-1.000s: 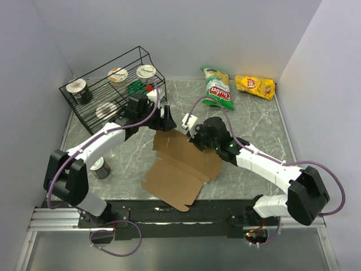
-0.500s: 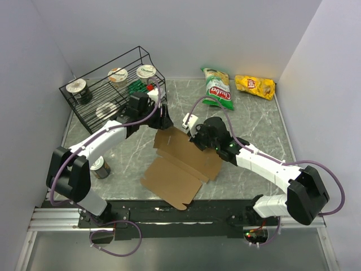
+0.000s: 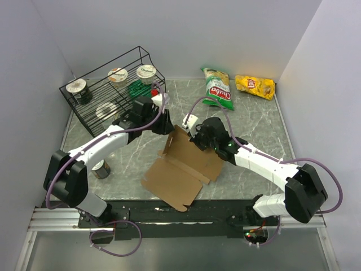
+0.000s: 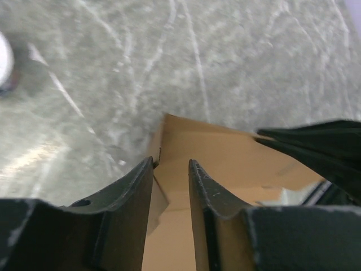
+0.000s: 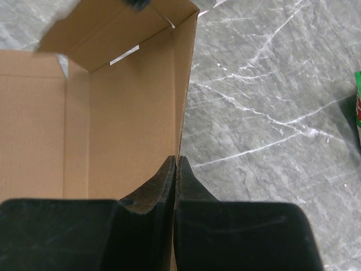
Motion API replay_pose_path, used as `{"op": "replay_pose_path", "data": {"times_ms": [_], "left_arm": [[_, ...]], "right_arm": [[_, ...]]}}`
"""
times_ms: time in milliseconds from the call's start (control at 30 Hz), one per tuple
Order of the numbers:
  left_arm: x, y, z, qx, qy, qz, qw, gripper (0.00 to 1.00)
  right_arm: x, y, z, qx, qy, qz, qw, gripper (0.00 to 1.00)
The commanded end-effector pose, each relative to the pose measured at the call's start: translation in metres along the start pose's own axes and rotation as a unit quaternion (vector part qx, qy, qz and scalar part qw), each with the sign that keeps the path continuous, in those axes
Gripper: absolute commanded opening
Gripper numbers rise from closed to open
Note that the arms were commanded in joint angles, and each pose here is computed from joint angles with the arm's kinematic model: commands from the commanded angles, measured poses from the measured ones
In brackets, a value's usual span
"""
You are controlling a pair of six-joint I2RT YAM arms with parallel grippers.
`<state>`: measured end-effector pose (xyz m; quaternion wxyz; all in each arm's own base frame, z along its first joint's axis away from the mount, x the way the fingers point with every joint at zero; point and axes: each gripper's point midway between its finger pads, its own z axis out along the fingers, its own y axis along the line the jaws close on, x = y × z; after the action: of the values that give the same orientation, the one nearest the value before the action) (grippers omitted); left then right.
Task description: Fold the paper box
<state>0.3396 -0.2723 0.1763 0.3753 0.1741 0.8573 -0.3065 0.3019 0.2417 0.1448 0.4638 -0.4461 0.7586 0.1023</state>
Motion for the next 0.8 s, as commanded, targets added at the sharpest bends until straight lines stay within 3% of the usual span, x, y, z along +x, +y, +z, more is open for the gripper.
{"op": "replay_pose_path", "data": {"times_ms": [0,233,367,500,600,700,767], "left_arm": [[0.008,-0.039,-0.008,0.066,0.006,-0.012,0.998,0.35],[0.013,-0.035,-0.003,0.053,0.013,-0.007,0.999,0.37],[-0.004,-0.036,-0.007,0.046,-0.012,0.009,0.999,0.43],[-0.006,-0.034,0.0,0.042,-0.006,0.005,0.999,0.42],[-0.006,-0.024,0.008,0.017,0.002,0.006,1.0,0.37],[-0.001,-0.008,0.013,-0.022,0.017,0.011,1.0,0.24],[0.003,-0.003,0.014,-0.033,0.024,0.015,0.999,0.23]], "right_arm": [[-0.02,-0.005,0.003,0.009,-0.037,-0.006,0.999,0.0],[-0.019,-0.003,0.005,0.006,-0.037,-0.004,0.999,0.0],[-0.018,-0.003,0.005,0.006,-0.036,-0.004,0.999,0.0],[-0.02,-0.002,0.005,0.003,-0.038,-0.003,0.999,0.0],[-0.02,-0.002,0.005,0.002,-0.038,-0.003,0.999,0.0],[-0.02,-0.003,0.003,0.004,-0.039,-0.003,0.999,0.0],[-0.02,-0.003,0.002,0.005,-0.04,-0.003,0.999,0.0]]}}
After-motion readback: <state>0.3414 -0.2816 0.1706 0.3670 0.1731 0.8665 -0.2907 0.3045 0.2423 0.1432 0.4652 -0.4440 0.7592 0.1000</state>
